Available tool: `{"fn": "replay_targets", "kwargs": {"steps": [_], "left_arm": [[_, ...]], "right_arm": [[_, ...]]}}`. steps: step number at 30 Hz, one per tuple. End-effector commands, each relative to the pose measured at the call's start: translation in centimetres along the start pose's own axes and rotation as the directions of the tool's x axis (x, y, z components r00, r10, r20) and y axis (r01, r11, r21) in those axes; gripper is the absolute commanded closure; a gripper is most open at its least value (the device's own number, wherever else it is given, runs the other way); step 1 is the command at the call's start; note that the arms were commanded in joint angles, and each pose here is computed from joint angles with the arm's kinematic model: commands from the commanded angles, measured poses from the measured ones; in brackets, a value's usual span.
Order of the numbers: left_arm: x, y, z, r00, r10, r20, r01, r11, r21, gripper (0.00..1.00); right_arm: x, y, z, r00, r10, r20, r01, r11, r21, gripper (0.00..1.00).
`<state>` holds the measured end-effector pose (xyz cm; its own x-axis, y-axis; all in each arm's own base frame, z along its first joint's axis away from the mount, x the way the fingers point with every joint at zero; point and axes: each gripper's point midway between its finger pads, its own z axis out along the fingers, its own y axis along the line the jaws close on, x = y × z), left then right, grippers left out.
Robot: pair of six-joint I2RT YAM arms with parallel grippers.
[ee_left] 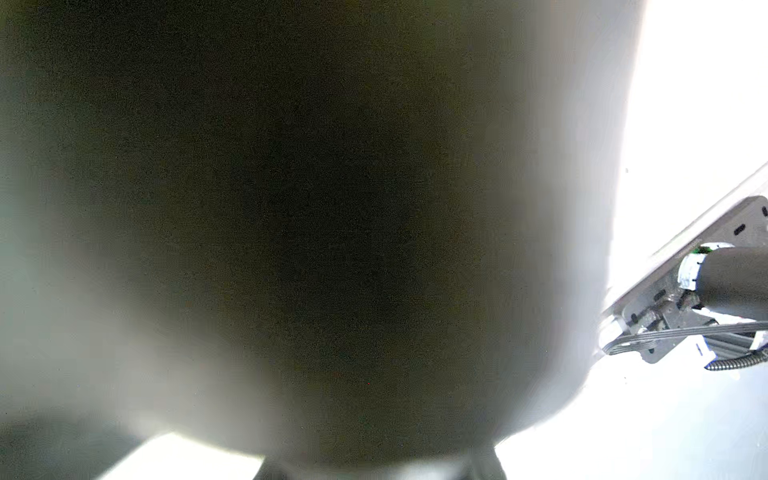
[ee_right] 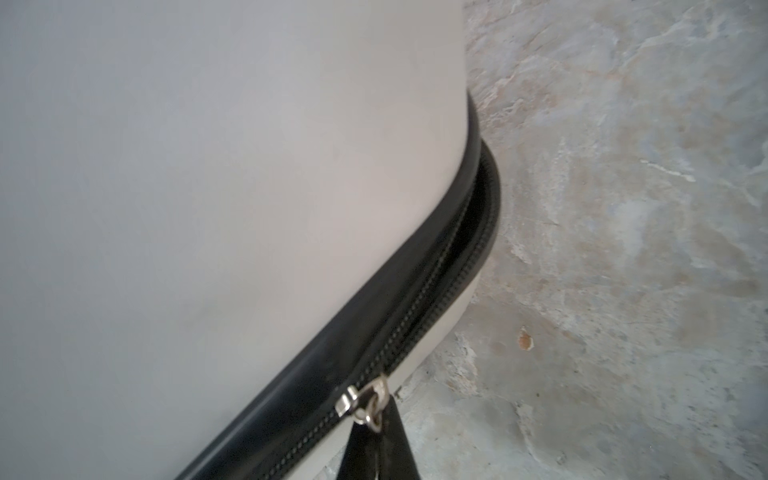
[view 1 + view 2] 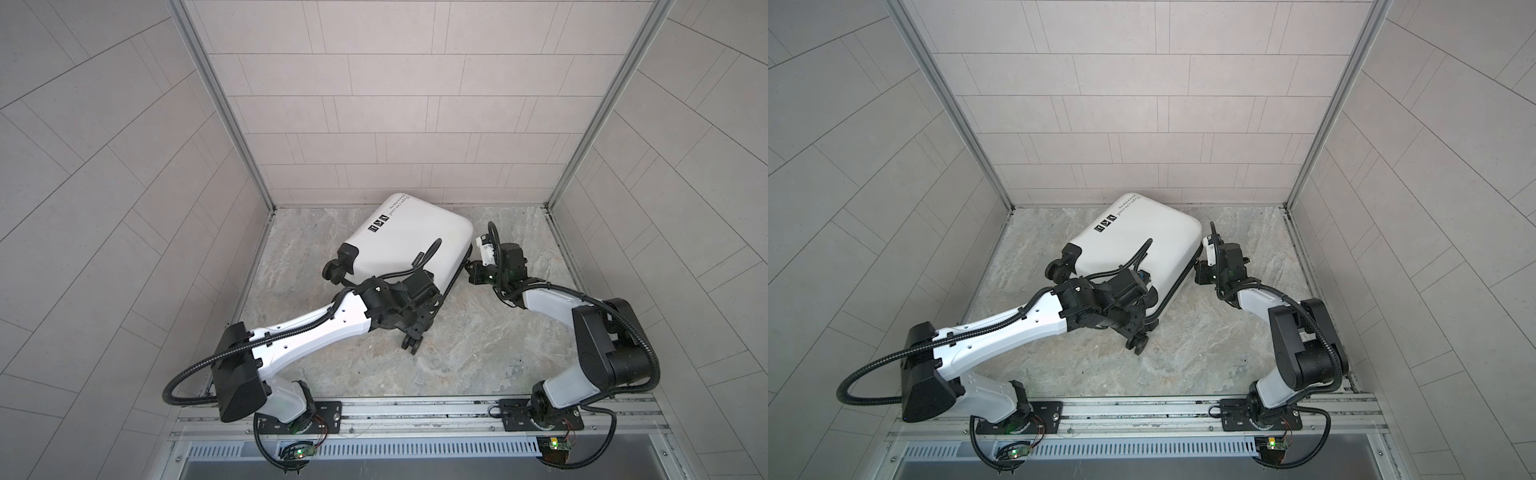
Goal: Pack the luggage
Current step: 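Pull the zipper along the seam toward the far corner with the right gripper, then release the zipper pull with the right gripper while the left lets go of the wheel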
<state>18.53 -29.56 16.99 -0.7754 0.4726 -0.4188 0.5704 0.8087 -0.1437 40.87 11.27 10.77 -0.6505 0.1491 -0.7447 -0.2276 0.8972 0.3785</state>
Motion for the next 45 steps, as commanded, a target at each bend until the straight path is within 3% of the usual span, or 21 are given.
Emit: {"fn": "replay_targets", "kwargs": {"steps": [1, 10, 20, 32, 38, 45], "left_arm": [[-1.8, -1.9, -3.9, 0.99, 0.069, 0.126, -0.08, 0.993, 0.084, 1.0], [0.5, 1.0, -4.9, 0.991, 0.082, 0.103, -0.081, 0.997, -0.016, 1.0], [2.2, 3.6, -7.4, 0.978, 0.076, 0.196, -0.066, 0.996, -0.06, 1.0], [3.2, 4.2, -7.7, 0.975, 0.073, 0.208, -0.061, 0.996, -0.06, 1.0], [2.7, 5.6, -7.6, 0.972, 0.057, 0.229, -0.028, 0.991, -0.13, 1.0], [2.0, 6.0, -6.8, 0.973, 0.054, 0.224, -0.015, 0.985, -0.171, 0.99]], "right_arm": [[-3.7, -2.4, -1.0, 0.993, 0.032, 0.11, -0.04, 0.996, 0.078, 1.0], [-4.7, -4.4, -0.8, 0.993, 0.052, 0.11, -0.065, 0.991, 0.121, 1.0], [-6.6, -6.2, 0.3, 0.992, 0.06, 0.113, -0.076, 0.986, 0.146, 1.0], [-8.4, -5.8, 3.3, 0.998, 0.035, 0.051, -0.039, 0.996, 0.082, 1.0], [-7.3, -5.5, 2.8, 0.998, 0.046, 0.031, -0.048, 0.996, 0.071, 1.0], [-5.6, -4.9, 1.8, 0.997, 0.066, 0.029, -0.068, 0.996, 0.06, 0.69]]}}
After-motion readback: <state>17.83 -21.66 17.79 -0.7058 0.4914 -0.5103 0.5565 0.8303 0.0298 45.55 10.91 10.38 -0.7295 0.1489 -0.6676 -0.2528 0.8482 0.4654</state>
